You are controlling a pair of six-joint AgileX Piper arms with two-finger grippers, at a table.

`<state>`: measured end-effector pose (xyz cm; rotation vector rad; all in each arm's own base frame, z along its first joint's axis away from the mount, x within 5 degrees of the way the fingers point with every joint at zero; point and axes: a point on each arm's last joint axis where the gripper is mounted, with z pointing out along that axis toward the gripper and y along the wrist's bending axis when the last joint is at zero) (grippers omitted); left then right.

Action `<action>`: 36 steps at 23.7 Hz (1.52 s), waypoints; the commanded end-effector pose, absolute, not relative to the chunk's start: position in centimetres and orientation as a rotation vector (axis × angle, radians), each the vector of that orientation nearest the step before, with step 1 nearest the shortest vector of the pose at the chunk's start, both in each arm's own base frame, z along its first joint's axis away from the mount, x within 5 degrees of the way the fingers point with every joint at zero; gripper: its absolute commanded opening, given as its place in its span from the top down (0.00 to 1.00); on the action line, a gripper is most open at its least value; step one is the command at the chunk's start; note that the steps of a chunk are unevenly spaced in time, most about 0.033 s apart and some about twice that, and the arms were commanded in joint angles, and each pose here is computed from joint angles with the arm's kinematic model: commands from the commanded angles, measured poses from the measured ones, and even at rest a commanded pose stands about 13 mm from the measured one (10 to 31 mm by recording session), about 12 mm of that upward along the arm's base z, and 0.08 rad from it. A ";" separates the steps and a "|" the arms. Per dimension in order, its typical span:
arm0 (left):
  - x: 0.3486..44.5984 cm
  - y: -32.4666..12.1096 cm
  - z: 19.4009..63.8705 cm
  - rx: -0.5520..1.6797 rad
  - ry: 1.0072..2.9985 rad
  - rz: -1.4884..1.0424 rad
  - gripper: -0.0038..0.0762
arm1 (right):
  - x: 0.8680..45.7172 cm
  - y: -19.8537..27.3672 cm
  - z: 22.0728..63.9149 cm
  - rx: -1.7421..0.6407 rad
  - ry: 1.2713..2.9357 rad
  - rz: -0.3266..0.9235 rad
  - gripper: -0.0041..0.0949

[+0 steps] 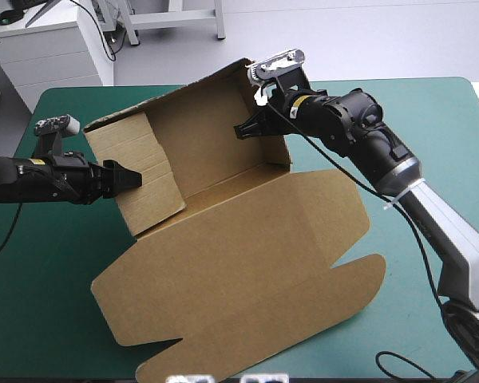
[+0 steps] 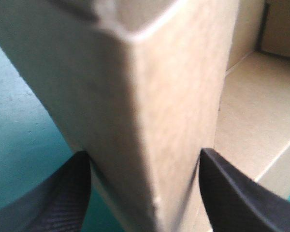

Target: Fold the box

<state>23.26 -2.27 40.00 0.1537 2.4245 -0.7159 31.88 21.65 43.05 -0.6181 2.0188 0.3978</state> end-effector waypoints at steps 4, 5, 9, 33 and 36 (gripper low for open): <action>23.2 -3.6 41.5 0.152 2.328 -0.671 0.57 | 29.3 21.8 47.0 -0.560 1.910 0.507 0.96; 23.2 -3.7 41.6 0.149 2.317 -0.673 0.60 | 29.2 21.8 47.0 -0.558 1.921 0.509 0.96; 23.7 -3.6 42.0 0.118 2.253 -0.647 0.77 | 29.1 21.7 46.6 -0.570 1.958 0.500 0.96; 29.9 -9.6 34.7 0.334 2.473 -0.395 0.96 | 33.4 25.3 34.5 -0.562 2.527 0.436 0.96; 31.1 -10.7 32.6 0.320 2.543 -0.413 0.96 | 33.7 25.5 32.8 -0.558 2.604 0.417 0.96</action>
